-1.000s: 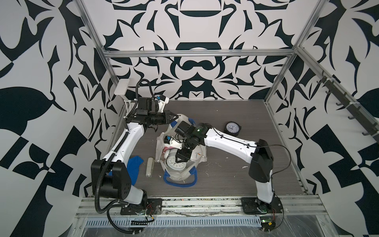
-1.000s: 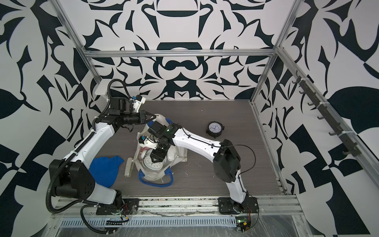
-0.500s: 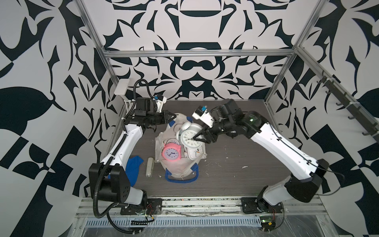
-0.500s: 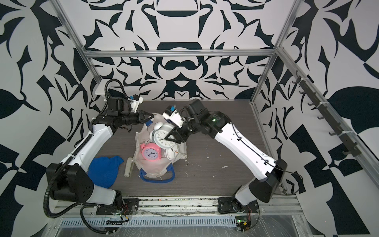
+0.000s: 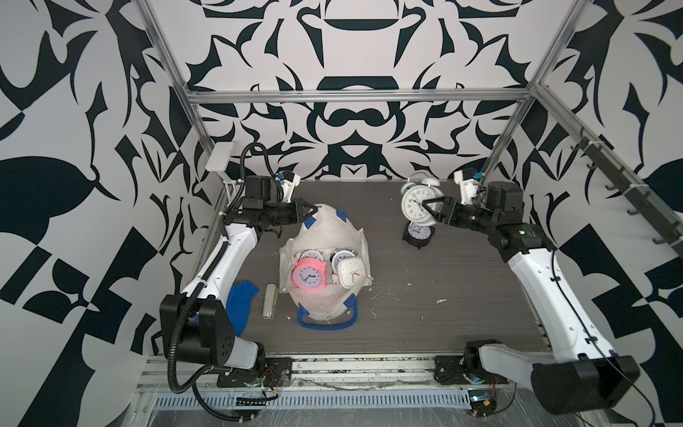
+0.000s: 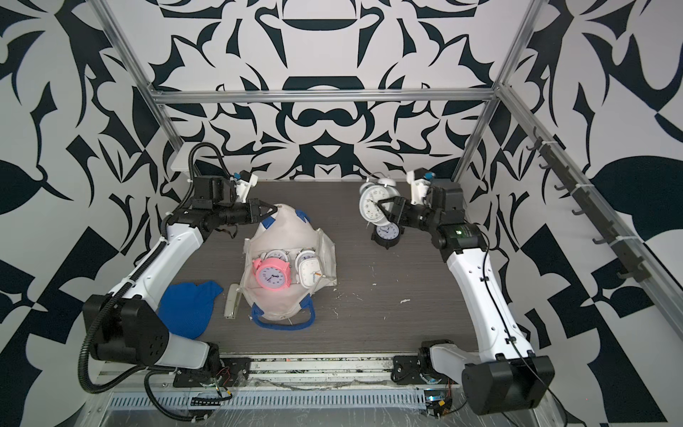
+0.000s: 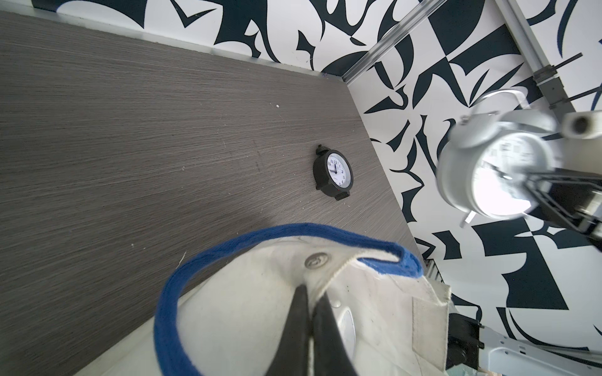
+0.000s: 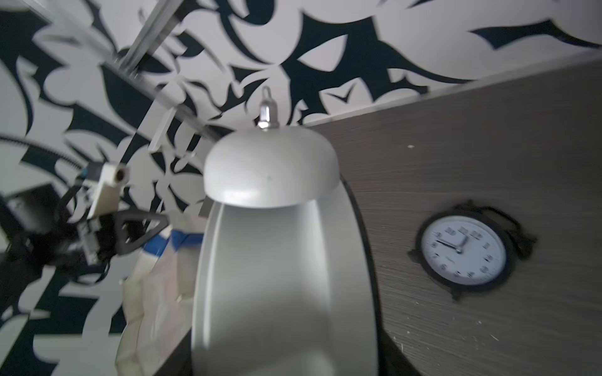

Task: Take the alarm clock out of the canvas bag
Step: Place the alarm at the center of the board.

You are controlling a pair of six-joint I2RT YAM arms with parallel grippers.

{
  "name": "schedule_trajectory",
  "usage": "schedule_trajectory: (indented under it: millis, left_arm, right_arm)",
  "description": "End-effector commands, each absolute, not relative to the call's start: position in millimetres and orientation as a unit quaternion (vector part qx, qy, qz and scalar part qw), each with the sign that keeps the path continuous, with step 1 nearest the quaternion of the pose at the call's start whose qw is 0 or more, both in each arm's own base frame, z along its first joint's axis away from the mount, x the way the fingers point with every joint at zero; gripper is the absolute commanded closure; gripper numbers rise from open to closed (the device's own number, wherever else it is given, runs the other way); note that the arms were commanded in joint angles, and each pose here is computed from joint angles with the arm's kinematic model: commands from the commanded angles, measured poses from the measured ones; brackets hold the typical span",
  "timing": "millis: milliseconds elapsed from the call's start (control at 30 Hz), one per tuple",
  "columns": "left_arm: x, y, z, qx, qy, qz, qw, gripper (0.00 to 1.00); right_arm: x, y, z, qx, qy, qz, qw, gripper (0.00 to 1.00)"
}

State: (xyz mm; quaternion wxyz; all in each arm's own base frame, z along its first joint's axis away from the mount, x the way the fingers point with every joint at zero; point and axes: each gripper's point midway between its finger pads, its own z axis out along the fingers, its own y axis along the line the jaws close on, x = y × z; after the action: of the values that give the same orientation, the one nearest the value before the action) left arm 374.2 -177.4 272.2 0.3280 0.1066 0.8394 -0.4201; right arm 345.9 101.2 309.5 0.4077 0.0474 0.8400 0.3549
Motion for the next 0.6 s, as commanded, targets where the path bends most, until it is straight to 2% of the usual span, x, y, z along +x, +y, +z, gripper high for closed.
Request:
schedule_trajectory:
  millis: [0,333,567]
  left_arm:
    - [374,-175,298,0.124,0.818,-0.422,0.370,1.00]
    - [375,-177,296,0.124,0.818,-0.427,0.365,1.00]
    - [377,-178,293,0.122,0.818,-0.432,0.361,1.00]
  right_arm:
    - [352,89,310,0.107,0.808,0.401,0.419,0.64]
    - [329,103,189,0.183,0.831,0.452,0.266,0.64]
    - [319,106,137,0.212,0.837,0.456,0.215,0.65]
